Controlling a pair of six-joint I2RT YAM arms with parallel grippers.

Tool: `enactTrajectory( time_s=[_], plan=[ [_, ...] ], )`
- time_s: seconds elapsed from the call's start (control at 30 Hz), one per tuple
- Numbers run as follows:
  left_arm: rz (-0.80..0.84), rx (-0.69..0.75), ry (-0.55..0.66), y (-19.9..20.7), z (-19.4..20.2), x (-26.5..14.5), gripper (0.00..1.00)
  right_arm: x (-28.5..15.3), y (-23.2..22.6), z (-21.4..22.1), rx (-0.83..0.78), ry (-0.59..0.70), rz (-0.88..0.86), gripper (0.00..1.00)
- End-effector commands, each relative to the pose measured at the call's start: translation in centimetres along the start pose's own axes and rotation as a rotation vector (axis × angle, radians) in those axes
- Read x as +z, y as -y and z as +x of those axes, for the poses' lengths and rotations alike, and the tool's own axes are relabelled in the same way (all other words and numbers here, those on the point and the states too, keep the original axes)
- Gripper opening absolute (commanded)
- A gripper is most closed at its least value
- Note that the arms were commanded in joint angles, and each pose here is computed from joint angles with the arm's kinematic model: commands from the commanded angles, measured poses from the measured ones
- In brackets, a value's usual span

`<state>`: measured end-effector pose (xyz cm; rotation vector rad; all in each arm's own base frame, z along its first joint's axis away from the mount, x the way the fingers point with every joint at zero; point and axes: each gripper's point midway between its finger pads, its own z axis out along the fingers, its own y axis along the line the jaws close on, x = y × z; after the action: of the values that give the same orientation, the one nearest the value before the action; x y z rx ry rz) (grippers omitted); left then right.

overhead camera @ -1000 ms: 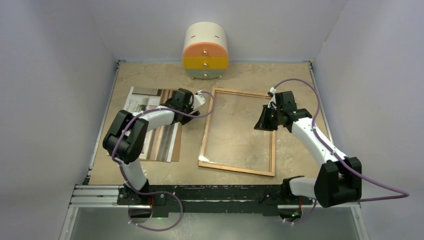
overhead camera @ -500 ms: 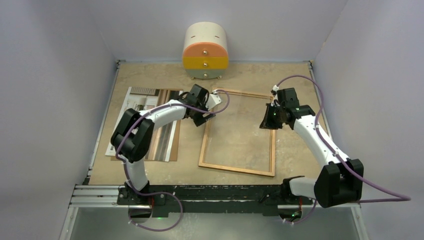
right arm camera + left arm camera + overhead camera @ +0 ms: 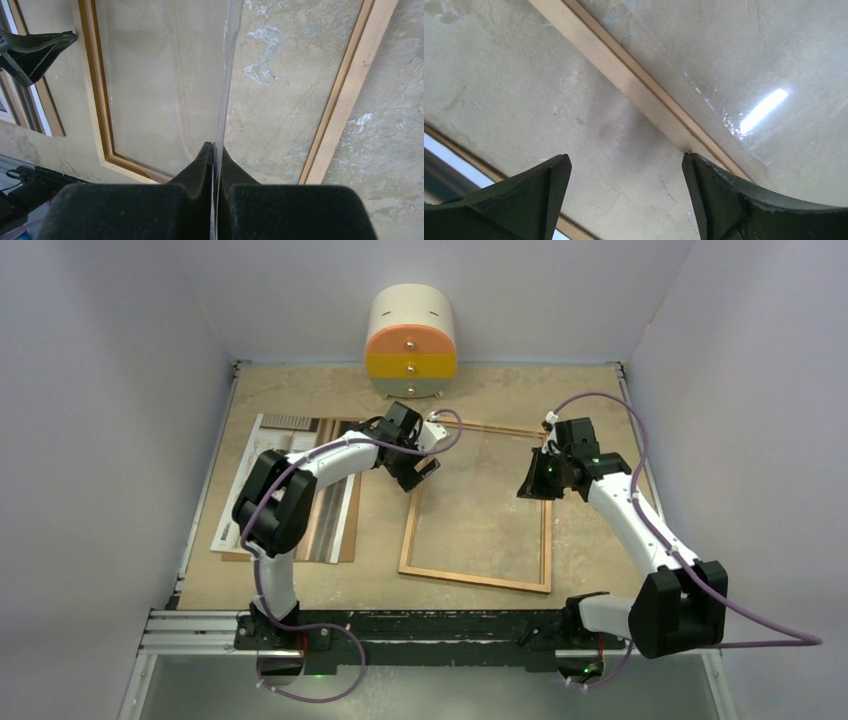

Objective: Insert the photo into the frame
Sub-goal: Move the photo frame item to the center of the board, then move the photo frame to the center of the board.

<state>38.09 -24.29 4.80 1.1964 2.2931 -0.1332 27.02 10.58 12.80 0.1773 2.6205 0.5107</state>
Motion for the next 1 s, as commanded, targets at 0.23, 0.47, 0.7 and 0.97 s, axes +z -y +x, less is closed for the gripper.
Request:
enactTrajectory(
  time_s=[0.23, 0.47, 0.7, 0.97],
  plan=[
    [0.124, -0.074, 0.072, 2.3, -2.1, -0.3, 0.88, 0.5, -0.4, 1.2, 0.012, -0.026, -0.047, 0.0],
    [0.026, -0.057, -0.006, 0.9, 0.4, 1.4, 0.85, 0.9, -0.7, 1.8, 0.02, -0.042, -0.08, 0.0],
    [-0.061, -0.026, -0.049, -0.4, 3.3, 0.8, 0.83, 2.3, -1.5, 1.3, 0.033, -0.038, -0.138, 0.0],
    [-0.032, -0.082, -0.068, -1.1, 6.4, -1.6, 0.83, 4.0, -2.6, 0.8, 0.065, -0.044, -0.208, 0.0]
  ],
)
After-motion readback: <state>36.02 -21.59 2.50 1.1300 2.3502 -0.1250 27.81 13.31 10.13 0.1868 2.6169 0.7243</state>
